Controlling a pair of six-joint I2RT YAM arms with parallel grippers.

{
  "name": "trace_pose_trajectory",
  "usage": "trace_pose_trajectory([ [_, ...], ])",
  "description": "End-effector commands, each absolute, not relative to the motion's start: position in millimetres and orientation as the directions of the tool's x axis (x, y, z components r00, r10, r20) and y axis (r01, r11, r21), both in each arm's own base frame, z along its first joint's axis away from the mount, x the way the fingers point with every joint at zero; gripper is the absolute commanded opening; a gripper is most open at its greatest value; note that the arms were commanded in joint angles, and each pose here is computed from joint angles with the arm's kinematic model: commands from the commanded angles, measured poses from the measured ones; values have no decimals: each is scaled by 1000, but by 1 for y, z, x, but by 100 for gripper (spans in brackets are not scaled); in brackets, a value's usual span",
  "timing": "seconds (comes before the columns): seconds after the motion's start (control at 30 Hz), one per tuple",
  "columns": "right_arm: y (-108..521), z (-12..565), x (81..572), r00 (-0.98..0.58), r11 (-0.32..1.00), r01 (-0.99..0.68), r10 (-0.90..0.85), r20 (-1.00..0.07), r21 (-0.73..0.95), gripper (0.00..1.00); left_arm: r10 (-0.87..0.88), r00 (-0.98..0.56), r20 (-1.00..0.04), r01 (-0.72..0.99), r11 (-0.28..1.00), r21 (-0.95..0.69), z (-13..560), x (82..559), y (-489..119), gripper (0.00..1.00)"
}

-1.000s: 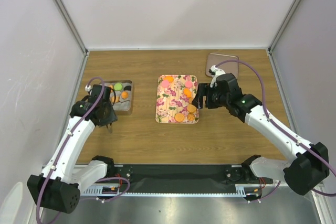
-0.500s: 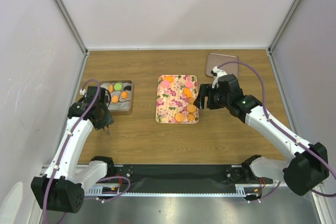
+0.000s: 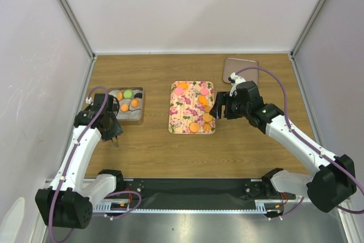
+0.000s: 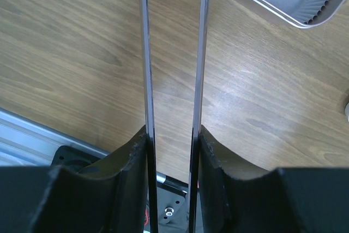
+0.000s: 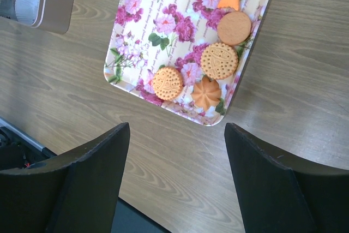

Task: Pack the cookies

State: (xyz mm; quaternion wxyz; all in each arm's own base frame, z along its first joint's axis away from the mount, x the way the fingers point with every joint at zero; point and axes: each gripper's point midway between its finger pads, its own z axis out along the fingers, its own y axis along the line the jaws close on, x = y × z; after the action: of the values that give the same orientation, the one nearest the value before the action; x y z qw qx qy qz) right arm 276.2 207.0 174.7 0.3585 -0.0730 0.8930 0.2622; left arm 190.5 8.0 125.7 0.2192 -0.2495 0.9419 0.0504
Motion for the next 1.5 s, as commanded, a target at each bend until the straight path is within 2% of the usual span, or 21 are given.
trace_pose_trajectory([
  [0.0, 209, 188, 280, -692, 836, -355, 66, -719, 419, 77, -449, -771, -452, -495, 869, -17, 125, 196, 11, 40],
  [0.67, 207, 187, 280, -692, 838, -352, 67, -719, 417, 77, -453, -765, -459, -498, 867, -26, 126, 199, 11, 47],
  [1.07, 207, 186, 280, -692, 838, -350, 69, -718, 418, 77, -449, -761, -468, -493, 869, -32, 130, 199, 11, 47],
  [1.47, 201, 184, 288, -696, 859, -321, 72, -715, 399, 77, -369, -748, -551, -387, 918, -88, 176, 213, -15, 47],
])
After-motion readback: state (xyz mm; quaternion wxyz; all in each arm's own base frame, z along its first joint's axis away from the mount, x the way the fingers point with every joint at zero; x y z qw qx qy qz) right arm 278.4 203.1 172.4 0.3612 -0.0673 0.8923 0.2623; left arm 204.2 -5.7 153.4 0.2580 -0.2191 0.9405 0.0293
